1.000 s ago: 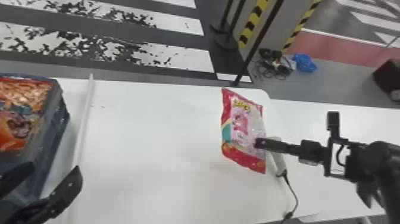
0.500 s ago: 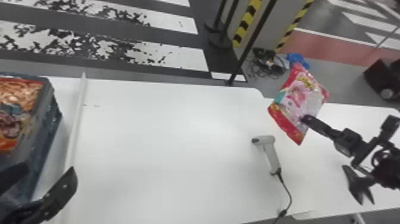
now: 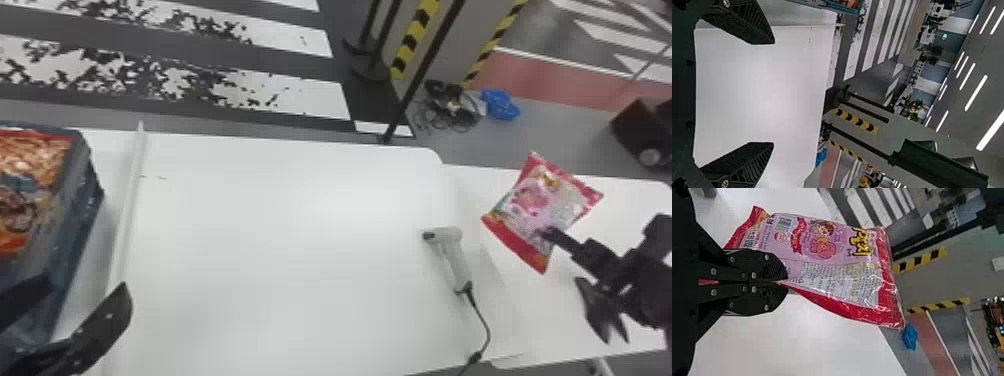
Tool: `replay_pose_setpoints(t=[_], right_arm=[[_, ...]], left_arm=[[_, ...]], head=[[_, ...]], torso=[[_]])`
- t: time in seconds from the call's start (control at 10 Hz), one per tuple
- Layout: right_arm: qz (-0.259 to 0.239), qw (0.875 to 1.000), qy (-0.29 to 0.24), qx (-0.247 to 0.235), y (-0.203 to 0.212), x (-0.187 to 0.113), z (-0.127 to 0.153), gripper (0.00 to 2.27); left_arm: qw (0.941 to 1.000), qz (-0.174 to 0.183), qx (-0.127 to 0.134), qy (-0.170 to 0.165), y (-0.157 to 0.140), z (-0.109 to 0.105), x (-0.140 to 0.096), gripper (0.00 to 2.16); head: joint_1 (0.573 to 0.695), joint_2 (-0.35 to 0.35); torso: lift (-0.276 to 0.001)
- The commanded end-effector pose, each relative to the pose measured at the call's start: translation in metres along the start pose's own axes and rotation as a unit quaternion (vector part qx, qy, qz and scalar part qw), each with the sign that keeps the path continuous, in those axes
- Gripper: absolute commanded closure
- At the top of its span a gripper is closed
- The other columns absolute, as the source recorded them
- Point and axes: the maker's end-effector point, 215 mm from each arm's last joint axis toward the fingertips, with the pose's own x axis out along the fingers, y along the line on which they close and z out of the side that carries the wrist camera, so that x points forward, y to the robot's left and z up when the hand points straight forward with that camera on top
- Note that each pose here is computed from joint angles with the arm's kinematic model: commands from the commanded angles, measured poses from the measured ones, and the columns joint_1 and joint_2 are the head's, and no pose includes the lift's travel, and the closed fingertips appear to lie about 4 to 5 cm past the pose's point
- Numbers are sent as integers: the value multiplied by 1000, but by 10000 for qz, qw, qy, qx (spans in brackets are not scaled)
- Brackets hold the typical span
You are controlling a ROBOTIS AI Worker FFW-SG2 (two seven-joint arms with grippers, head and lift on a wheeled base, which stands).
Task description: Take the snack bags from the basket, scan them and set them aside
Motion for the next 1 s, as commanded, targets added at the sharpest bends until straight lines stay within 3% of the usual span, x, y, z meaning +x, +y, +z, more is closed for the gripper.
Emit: replay_pose_setpoints(t=[0.0,0.1,0.3,0.4,0.5,0.6,0.9], right_arm=[[-750,9965,258,-263,-25,10,-27,2243],[-1243,9915,250,-299,-46,13,-33,2243],[-1467,9874,189,-556,-53,16,-37,2243],[-1556,9858,206,-589,-54,17,-37,2044],[-1644,9823,344,-825,-48,21,-45,728],[-1671,9811,320,-927,-45,22,-43,-2],[-1468,9806,287,-1270,-19,18,-37,39]], left_arm=[[10000,-9,-16,-21,0,1,0,70],[10000,-8,-7,-45,0,4,-1,70],[10000,-7,8,-64,2,7,0,70],[10000,-11,11,-68,2,8,1,70],[10000,-14,31,-89,2,10,3,70],[9999,3,53,-109,2,12,4,70],[9999,35,83,-129,6,15,7,70]], head=[[695,-350],[695,-350],[695,-350],[695,-350],[695,-350],[695,-350],[695,-350]], torso=[[-75],[-75],[-75],[-75],[-75],[-75],[-75]])
